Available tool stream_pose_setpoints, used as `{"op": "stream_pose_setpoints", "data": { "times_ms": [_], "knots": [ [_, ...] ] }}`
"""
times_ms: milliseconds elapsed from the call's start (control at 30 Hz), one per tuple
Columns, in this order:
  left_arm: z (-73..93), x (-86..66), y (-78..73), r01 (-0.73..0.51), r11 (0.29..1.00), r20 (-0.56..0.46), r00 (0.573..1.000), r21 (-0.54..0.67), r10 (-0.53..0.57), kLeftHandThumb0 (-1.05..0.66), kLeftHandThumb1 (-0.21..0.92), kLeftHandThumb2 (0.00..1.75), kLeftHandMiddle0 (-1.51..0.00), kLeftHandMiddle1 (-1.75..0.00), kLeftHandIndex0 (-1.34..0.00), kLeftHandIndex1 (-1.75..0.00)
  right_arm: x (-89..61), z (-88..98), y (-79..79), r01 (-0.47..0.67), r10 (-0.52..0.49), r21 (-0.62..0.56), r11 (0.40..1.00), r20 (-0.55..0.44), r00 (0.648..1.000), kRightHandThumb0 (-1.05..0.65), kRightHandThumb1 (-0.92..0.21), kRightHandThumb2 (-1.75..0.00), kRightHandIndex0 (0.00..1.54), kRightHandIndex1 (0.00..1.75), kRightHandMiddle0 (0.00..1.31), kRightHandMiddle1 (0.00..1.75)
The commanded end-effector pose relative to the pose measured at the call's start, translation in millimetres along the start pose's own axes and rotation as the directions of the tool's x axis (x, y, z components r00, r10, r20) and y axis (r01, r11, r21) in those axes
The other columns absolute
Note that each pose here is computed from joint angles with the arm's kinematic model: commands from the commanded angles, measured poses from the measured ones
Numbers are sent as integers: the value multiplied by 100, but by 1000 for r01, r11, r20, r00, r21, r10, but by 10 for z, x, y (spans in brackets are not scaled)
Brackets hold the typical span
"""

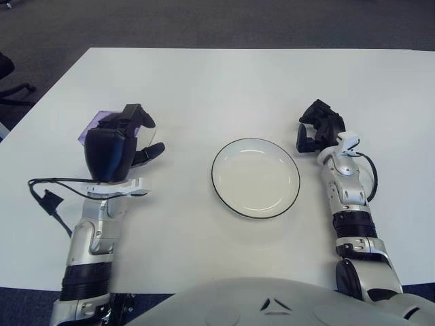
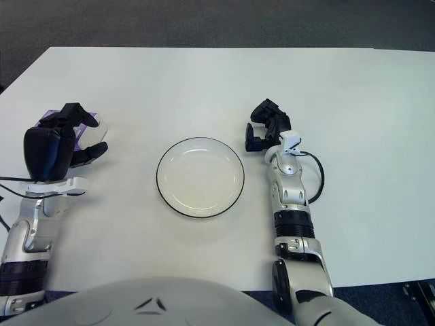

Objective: Put the tissue paper into the plate.

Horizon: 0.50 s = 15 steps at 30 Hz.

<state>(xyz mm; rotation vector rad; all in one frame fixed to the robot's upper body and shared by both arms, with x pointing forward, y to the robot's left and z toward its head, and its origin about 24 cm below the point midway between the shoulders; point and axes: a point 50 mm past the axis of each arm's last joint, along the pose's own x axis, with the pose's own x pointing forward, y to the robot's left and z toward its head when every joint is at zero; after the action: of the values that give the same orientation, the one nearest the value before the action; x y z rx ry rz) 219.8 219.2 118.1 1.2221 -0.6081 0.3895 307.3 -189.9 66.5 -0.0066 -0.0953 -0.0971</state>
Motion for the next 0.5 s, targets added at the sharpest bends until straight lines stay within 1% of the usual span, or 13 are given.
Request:
{"op": "stream_pose_setpoints", "data": {
  "times_ms": [0, 67, 100, 133, 200, 233, 300, 333, 400, 467],
  "knots": [
    [-36, -3, 46, 50, 998, 12, 999, 36, -50, -38, 79, 69, -34, -143, -27, -175, -329, -502, 14, 23, -17, 27, 999, -194, 981, -1, 4, -170, 90, 167, 66, 175],
    [-54, -6, 50, 79, 996, 12, 997, 40, -79, -37, 86, 61, -29, -135, -23, -175, -328, -502, 14, 23, -17, 26, 999, -195, 981, -1, 4, -170, 90, 167, 65, 175],
    [-61, -7, 51, 91, 995, 12, 996, 43, -91, -43, 85, 61, -27, -130, -19, -167, -328, -502, 14, 23, -17, 26, 999, -195, 981, -1, 4, -170, 90, 168, 65, 175],
    [-69, -6, 53, 107, 993, 13, 994, 49, -107, -52, 83, 65, -25, -122, -12, -156, -328, -503, 13, 23, -17, 26, 999, -195, 981, -1, 4, -170, 89, 168, 65, 175],
    [-88, -5, 56, 144, 987, 18, 989, 73, -145, -63, 79, 71, -21, -110, -5, -141, -330, -503, 13, 23, -17, 26, 999, -195, 981, -1, 4, -170, 89, 168, 65, 175],
    [-97, -5, 57, 163, 983, 20, 986, 88, -165, -65, 79, 71, -18, -105, -4, -136, -333, -503, 13, 23, -17, 27, 999, -195, 981, -1, 4, -170, 89, 168, 65, 175],
    [-134, -1, 59, 223, 967, 24, 973, 127, -227, -71, 78, 67, -11, -86, -2, -119, -334, -504, 13, 23, -17, 31, 999, -196, 981, -1, 4, -170, 89, 168, 65, 175],
    [-148, 3, 64, 251, 957, 28, 966, 147, -258, -72, 78, 66, -10, -82, -1, -116, -334, -504, 13, 24, -17, 33, 999, -196, 981, -1, 4, -170, 89, 168, 65, 175],
    [-174, 7, 83, 287, 942, 33, 954, 175, -297, -75, 75, 62, -5, -65, 0, -99, -333, -505, 13, 25, -17, 35, 999, -195, 981, -1, 4, -170, 89, 168, 65, 175],
    [-198, 9, 104, 305, 933, 35, 948, 193, -317, -77, 75, 60, -3, -59, 0, -92, -333, -506, 12, 25, -17, 35, 999, -195, 981, -1, 4, -170, 89, 168, 65, 175]
  ]
}}
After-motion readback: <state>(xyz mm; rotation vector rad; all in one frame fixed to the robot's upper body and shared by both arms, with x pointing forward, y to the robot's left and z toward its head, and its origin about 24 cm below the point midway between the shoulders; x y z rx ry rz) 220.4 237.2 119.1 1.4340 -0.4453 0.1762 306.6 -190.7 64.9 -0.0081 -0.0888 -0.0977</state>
